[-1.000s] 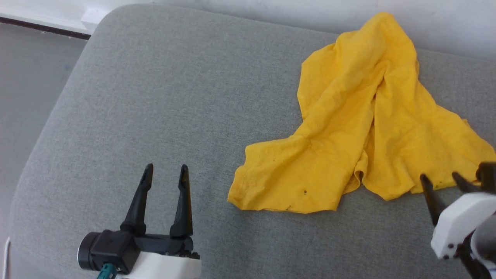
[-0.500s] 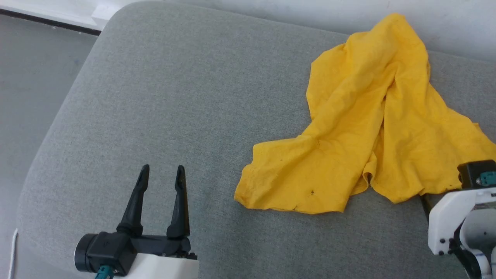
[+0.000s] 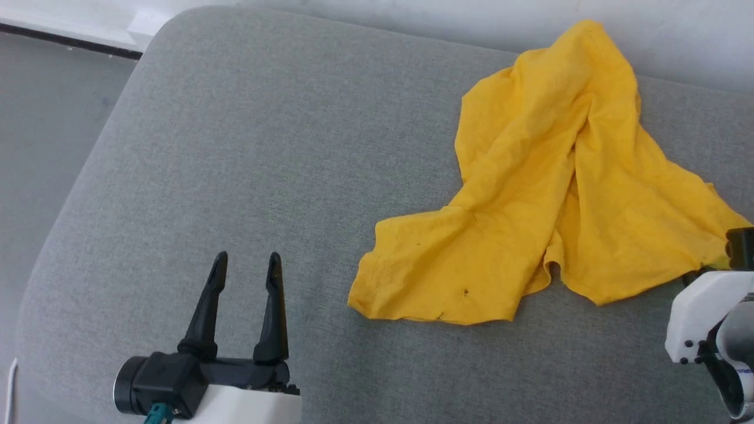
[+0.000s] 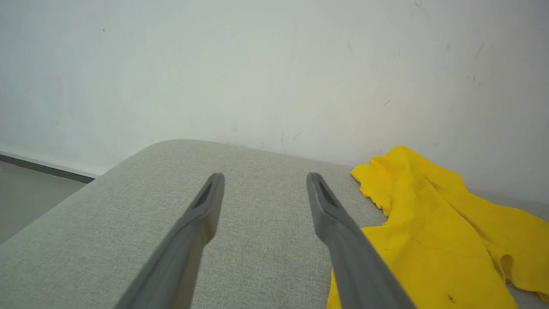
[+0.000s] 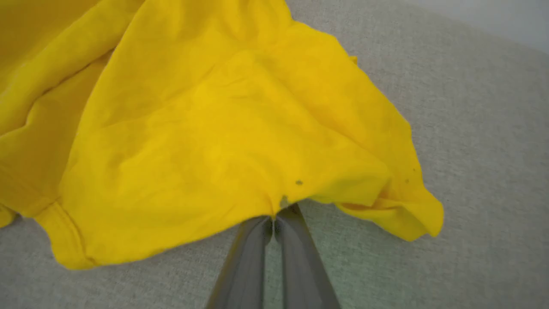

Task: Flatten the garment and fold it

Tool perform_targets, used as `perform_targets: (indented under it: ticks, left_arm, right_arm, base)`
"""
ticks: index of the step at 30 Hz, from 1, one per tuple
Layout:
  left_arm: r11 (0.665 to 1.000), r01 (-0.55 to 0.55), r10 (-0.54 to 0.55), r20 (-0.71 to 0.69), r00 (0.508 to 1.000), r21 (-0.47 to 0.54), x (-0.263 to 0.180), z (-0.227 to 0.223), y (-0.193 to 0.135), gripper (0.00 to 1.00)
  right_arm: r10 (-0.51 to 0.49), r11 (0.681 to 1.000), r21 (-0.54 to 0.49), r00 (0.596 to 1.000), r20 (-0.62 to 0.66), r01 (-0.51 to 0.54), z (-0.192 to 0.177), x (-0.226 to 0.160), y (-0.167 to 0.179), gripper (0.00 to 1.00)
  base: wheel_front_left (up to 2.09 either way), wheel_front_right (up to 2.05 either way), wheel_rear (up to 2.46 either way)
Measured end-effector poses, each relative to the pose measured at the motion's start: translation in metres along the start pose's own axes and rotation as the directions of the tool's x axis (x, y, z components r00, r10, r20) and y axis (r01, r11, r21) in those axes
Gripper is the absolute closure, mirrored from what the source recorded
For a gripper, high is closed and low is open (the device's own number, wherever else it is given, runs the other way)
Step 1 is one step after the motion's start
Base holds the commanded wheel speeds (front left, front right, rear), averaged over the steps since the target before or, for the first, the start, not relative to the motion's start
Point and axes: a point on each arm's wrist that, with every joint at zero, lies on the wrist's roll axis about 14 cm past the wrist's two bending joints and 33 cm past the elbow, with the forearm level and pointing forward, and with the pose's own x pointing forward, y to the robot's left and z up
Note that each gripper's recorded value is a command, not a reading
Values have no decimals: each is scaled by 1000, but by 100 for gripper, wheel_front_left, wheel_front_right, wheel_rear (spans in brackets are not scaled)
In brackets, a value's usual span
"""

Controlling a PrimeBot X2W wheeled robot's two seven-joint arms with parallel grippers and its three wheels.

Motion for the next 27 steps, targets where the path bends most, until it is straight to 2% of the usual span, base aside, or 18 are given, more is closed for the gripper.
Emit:
perform_targets:
  ticks: [4,8,14,19,20,21,27]
  left_arm:
    - [1000,14,-14,5,1000,-6,1,1,-4,0]
    - [1000,24,-24,13,1000,-12,2,3,-7,0]
    - [1000,26,-25,7,1000,-12,1,1,-7,0]
    - [1000,27,-27,-9,1000,-10,0,-4,-7,0]
    - [1000,27,-27,-10,1000,-10,0,-4,-6,0]
    - [1000,27,-27,-12,1000,-9,-1,-5,-6,0]
    - [999,34,-34,-11,999,-11,-2,-4,-7,0]
  right_arm:
    - [-57,998,37,997,46,56,8,-12,-19,100]
    - [-174,984,49,984,39,172,0,-29,-61,100]
    - [-364,931,15,931,36,364,-6,-52,-127,100]
    - [-471,879,-55,881,47,473,-10,-62,-164,99]
    - [-476,877,-46,878,50,478,-10,-61,-166,91]
    - [-474,879,-32,879,51,476,-11,-59,-165,0]
    - [-390,921,51,918,74,387,-11,-44,-130,0]
  base:
    - [0,0,0]
    - [0,0,0]
    - [0,0,0]
    - [0,0,0]
    - [0,0,0]
    - [0,0,0]
    - [0,0,0]
